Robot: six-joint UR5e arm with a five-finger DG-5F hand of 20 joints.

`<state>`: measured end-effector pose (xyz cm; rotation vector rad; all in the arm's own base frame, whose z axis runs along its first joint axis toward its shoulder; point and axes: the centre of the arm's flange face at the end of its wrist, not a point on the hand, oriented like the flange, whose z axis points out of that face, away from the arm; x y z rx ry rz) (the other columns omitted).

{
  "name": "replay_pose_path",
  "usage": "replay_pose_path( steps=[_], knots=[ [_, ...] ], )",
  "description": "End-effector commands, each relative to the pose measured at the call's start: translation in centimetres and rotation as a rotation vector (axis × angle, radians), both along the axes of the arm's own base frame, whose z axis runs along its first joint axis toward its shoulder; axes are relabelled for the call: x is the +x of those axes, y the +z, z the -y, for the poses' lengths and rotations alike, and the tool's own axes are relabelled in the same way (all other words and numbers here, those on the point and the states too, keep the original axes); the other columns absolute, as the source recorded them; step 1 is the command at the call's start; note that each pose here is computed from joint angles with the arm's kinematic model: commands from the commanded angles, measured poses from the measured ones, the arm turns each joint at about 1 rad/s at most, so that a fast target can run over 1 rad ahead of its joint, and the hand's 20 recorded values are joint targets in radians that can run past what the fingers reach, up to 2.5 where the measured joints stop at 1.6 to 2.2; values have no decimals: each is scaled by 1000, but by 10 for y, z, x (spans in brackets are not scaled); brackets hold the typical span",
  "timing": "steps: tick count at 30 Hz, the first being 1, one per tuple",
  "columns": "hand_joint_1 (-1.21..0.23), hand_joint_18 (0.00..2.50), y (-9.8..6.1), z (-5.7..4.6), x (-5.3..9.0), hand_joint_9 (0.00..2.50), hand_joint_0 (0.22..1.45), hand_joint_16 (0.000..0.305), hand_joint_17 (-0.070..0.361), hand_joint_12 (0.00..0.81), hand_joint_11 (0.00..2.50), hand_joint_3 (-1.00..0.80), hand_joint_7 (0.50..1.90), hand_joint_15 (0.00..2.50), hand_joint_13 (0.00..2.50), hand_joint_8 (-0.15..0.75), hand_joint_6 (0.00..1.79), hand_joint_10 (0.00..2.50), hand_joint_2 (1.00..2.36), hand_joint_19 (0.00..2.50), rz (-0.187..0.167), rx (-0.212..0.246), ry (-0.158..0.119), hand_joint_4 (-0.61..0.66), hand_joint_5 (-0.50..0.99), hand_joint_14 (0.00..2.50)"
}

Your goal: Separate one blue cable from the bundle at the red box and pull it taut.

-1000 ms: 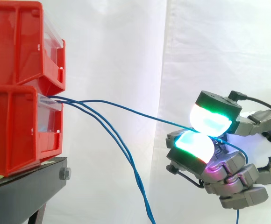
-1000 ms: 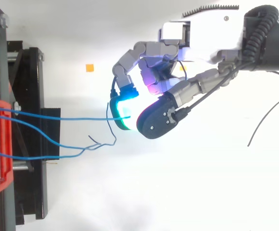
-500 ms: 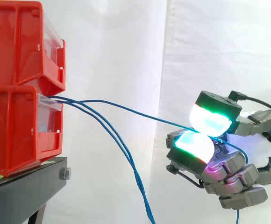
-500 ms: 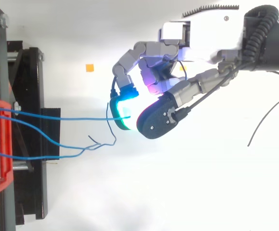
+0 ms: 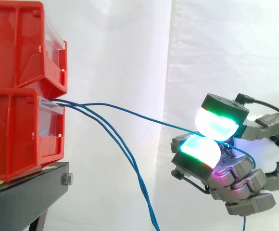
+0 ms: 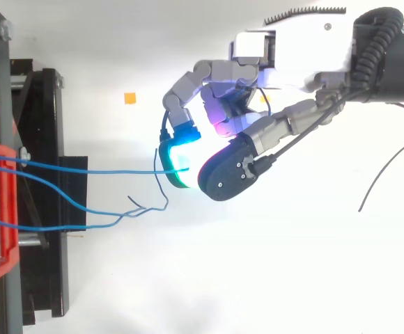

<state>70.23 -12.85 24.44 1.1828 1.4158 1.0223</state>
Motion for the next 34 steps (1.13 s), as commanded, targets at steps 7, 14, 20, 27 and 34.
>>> replay_pose_path(
  steps=[7,14,20,27,34],
  knots=[
    [-779,1047,0,0,0,480,831,36,81,346,1424,-487,1380,1350,632,296,930,2500,1002,1689,0,0,0,-351,-199,2500],
    [-781,1046,0,0,0,482,830,35,80,349,1441,-485,1376,1350,634,297,930,2500,1001,1702,0,0,0,-343,-199,2500],
    [-782,1044,0,0,0,481,829,36,81,349,1424,-484,1378,1351,634,297,929,2500,1000,1700,0,0,0,-342,-197,2500],
    [-782,1046,0,0,0,482,828,36,81,349,1440,-484,1380,1348,634,296,929,2500,1001,1695,0,0,0,-342,-197,2500],
    [-784,1042,0,0,0,483,828,36,81,348,1438,-480,1378,1342,635,299,929,2500,1001,1705,2,0,0,-339,-197,2500]
  ],
)
